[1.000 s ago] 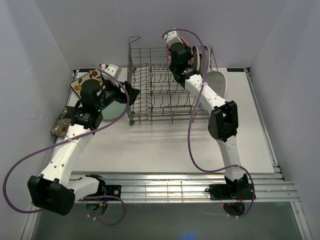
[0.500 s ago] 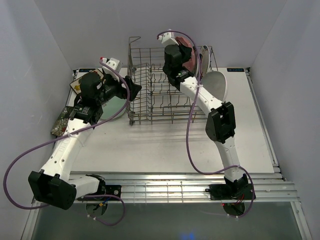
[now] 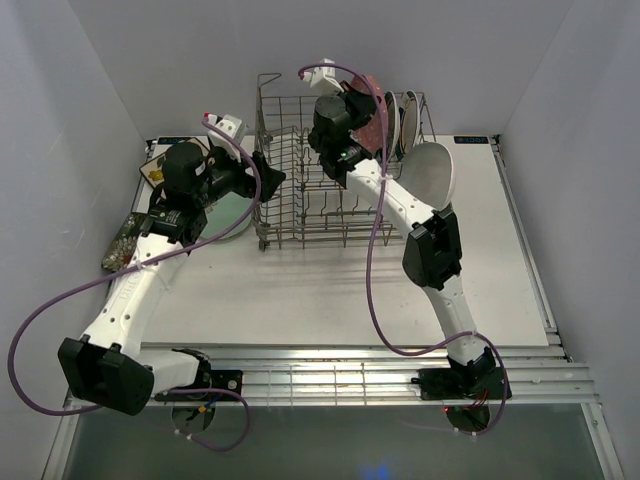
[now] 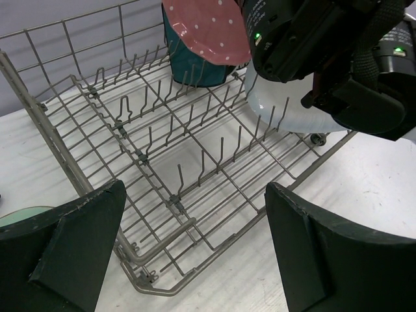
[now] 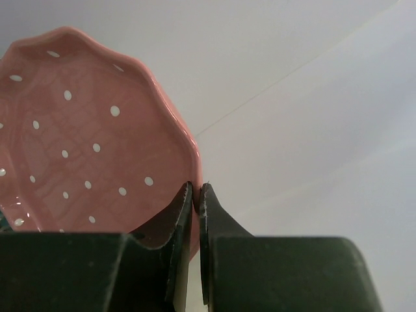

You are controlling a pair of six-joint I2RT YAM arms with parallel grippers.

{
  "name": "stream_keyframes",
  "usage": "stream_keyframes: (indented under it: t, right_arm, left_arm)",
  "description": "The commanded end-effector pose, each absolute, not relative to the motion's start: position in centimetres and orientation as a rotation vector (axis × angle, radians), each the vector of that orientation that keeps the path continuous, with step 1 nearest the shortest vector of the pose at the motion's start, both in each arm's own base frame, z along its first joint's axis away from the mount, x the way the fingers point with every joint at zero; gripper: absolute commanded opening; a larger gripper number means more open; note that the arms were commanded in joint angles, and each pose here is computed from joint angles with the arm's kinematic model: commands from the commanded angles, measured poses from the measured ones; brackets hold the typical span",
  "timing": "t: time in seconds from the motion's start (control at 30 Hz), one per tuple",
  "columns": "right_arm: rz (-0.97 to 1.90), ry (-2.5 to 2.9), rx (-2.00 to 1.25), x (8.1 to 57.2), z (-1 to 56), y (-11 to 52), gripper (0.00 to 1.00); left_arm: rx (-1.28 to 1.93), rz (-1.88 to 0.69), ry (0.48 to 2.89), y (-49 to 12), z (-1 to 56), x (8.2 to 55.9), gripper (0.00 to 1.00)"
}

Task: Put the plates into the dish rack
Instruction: Insert the plate into the dish rack.

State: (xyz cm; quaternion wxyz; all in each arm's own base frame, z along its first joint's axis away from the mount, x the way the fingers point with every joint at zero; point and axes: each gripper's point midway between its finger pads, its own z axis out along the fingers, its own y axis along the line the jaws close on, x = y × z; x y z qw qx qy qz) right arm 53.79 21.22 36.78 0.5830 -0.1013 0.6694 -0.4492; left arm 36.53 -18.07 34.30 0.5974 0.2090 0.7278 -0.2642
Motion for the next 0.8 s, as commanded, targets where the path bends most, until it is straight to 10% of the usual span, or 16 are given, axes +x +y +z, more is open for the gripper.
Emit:
stream_keyframes:
  t: [0.0, 0.77]
  right_arm:
    - [-0.983, 1.495, -0.034, 52.3, 41.5, 19.7, 0.08]
    - [-1.098, 1.552, -0.077, 53.6, 37.4, 20.2, 0.08]
  left_arm:
    - [0.496, -0.622, 1.624, -18.0, 36.4, 35.0, 0.98]
    - [0.551, -0.680, 1.639, -18.6, 35.8, 33.3, 0.98]
